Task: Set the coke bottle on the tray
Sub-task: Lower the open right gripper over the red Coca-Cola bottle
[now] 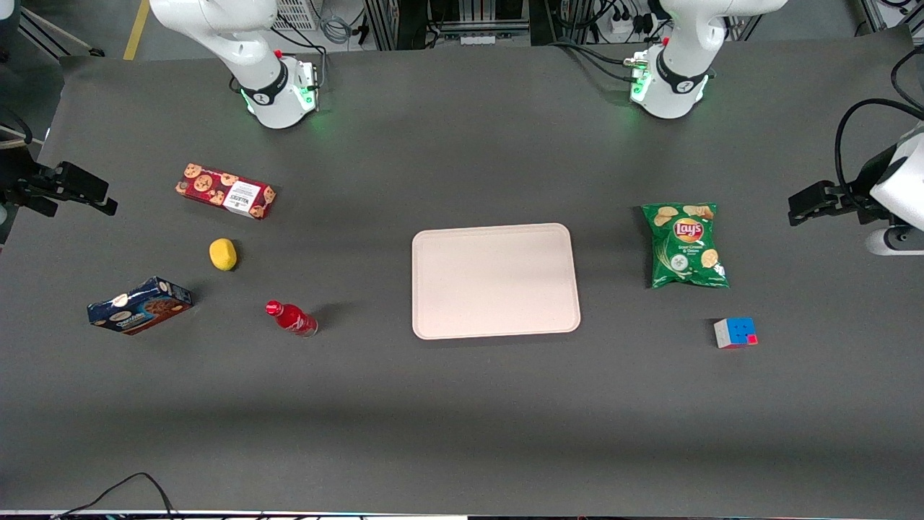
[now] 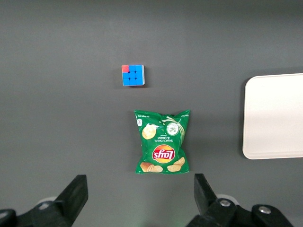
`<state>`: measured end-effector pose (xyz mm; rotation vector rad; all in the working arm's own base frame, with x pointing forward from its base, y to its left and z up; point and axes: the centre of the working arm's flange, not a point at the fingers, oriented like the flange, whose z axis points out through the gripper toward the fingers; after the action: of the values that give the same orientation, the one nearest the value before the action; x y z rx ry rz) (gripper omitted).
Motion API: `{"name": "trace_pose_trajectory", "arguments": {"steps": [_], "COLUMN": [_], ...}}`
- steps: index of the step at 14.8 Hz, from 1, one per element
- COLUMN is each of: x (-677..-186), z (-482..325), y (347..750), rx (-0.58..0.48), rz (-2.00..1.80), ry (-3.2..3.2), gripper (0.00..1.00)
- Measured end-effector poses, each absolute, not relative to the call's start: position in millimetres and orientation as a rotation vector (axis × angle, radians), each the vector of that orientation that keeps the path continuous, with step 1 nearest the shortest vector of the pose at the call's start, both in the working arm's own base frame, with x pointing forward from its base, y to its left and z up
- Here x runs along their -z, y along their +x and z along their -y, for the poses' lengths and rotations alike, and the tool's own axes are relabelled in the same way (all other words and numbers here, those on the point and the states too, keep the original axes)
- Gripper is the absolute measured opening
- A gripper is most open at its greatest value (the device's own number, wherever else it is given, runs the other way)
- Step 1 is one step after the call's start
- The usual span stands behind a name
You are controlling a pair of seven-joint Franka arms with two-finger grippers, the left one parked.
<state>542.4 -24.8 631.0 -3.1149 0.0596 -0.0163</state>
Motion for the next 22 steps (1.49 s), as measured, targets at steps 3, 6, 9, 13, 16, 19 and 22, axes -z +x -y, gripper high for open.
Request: {"name": "trace_pose_trajectory", "arguments": {"steps": [3, 6, 9, 13, 16, 19, 22], "x": [-630, -628, -621, -584, -519, -447, -395], "z": [22, 18, -2, -40, -66, -86, -106], "y": [542, 544, 548, 572, 606, 631, 642], "rx": [0.009, 0.004, -0.018, -0.045, -0.038, -0.036, -0.066], "rz": [-0.052, -0.041, 0.012, 0.080, 0.124, 0.178, 0.162], "ry": [-3.115, -3.116, -3.116, -3.114, -3.113, -3.147, -3.150], "gripper": [1.00, 1.00, 1.00, 1.00, 1.00, 1.00, 1.00]}}
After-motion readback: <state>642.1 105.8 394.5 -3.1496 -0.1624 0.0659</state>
